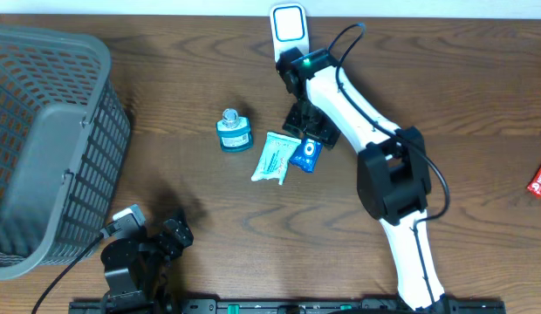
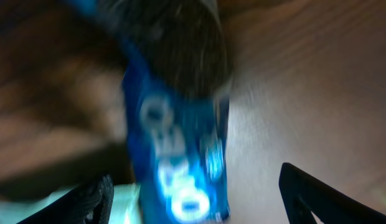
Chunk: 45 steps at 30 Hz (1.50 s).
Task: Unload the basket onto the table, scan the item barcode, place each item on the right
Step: 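Move the right gripper back over the blue Oreo pack, then grasp the blue Oreo pack with the right gripper and lift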
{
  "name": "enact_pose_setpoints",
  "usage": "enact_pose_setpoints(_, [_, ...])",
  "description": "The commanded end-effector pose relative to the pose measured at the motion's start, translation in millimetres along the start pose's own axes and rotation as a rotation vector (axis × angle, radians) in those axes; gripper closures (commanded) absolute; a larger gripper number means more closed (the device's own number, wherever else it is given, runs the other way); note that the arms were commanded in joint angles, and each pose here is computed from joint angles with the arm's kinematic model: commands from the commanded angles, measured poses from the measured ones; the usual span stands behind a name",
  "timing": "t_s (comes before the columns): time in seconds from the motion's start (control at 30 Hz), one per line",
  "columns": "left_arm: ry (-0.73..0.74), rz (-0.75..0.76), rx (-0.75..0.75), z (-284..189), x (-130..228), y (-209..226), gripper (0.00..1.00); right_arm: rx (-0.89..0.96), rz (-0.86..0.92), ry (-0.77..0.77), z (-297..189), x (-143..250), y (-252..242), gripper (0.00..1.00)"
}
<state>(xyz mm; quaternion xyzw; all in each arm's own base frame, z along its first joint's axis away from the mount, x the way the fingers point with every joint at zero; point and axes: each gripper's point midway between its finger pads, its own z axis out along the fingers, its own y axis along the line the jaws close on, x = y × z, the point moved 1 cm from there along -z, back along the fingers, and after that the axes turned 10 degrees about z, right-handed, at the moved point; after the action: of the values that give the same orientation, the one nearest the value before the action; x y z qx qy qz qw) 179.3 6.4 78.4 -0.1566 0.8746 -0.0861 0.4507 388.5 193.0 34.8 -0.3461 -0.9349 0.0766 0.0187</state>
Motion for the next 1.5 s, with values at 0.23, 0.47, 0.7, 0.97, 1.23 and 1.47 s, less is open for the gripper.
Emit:
enact_pose_setpoints(0.23, [0.021,-0.002,-0.004,0.7,6.0,1.2,0.02,0.031,0.098,-0.105,20.6,-26.3,1.3,0.24])
enact_pose_setpoints(0.47, [0.021,-0.002,-0.004,0.7,6.0,1.2,0.02,0.034,0.106,-0.103,22.8,-32.2,-1.2,0.54])
enact_pose_setpoints(0.7, [0.021,-0.002,-0.004,0.7,6.0,1.2,0.02,0.039,0.102,-0.035,20.7,-19.8,-3.7,0.98])
enact_pose_setpoints(0.97, [0.021,-0.002,-0.004,0.7,6.0,1.2,0.02,-0.011,-0.027,0.053,-57.9,-9.0,-29.8,0.99])
enact_pose_setpoints(1.23, [0.021,-0.002,-0.004,0.7,6.0,1.2,0.02,-0.339,-0.341,0.144,-162.7,29.3,-50.1,0.99])
enact_pose_setpoints(1.47, [0.021,-0.002,-0.004,0.7,6.0,1.2,0.02,-0.737,-0.608,0.275,-253.2,74.5,-81.5,0.99])
